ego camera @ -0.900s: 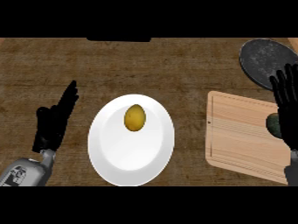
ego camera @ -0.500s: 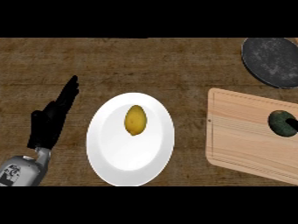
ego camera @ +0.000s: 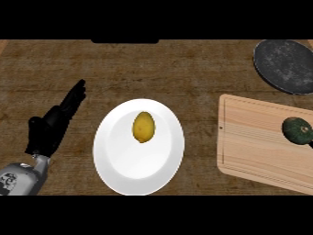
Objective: Pick the squash from the cutting board and place it in the pan
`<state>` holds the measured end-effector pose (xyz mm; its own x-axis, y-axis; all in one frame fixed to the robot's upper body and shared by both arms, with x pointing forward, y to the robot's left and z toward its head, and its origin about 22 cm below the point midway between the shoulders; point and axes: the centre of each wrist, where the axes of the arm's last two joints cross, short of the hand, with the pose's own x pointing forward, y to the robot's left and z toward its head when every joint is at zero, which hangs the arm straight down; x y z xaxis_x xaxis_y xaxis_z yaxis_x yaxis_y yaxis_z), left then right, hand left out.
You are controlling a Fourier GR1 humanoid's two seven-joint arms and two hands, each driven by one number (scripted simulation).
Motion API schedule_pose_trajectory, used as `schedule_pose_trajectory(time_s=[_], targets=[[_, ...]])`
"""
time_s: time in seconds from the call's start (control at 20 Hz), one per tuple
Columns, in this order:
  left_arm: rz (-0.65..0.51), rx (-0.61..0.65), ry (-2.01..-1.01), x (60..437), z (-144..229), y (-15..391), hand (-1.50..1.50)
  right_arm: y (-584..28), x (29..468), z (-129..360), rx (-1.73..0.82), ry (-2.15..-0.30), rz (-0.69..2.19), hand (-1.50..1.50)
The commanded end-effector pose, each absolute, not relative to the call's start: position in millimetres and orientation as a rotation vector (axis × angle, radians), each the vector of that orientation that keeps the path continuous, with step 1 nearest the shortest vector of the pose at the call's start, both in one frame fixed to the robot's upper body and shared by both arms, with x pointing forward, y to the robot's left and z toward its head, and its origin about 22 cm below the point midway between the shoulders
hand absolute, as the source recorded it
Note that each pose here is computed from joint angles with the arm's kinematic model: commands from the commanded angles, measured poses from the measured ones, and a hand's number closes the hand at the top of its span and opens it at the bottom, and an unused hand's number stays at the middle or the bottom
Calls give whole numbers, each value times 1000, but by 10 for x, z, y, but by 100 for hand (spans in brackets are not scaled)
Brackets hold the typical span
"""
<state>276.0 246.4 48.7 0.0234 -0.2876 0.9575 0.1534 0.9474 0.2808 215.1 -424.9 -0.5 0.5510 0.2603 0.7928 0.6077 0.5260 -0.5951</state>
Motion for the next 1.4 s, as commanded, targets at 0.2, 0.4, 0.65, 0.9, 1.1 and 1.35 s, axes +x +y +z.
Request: schedule_pose_trajectory(time_s=[0.2,0.4,0.65,0.9,1.1,1.35], targets=[[-357,104,-1497,2800,560,2658,0,-4413,2325,654,-1061,-685,66,-150],[-382,89,-1513,2771,591,2463,0,-4374,2625,1001,-953,-491,184,-150],[-386,48,-1505,2724,539,2384,0,-4344,2957,1360,-736,-330,307,-150],[-369,67,-1505,2840,478,2291,0,-4139,3308,1350,-581,-271,374,-150],[-357,76,-1512,2874,590,2336,0,-3848,3527,1338,-613,-231,391,-150],[-336,84,-1488,2805,421,2532,0,-3728,3503,959,-661,-152,408,-150]])
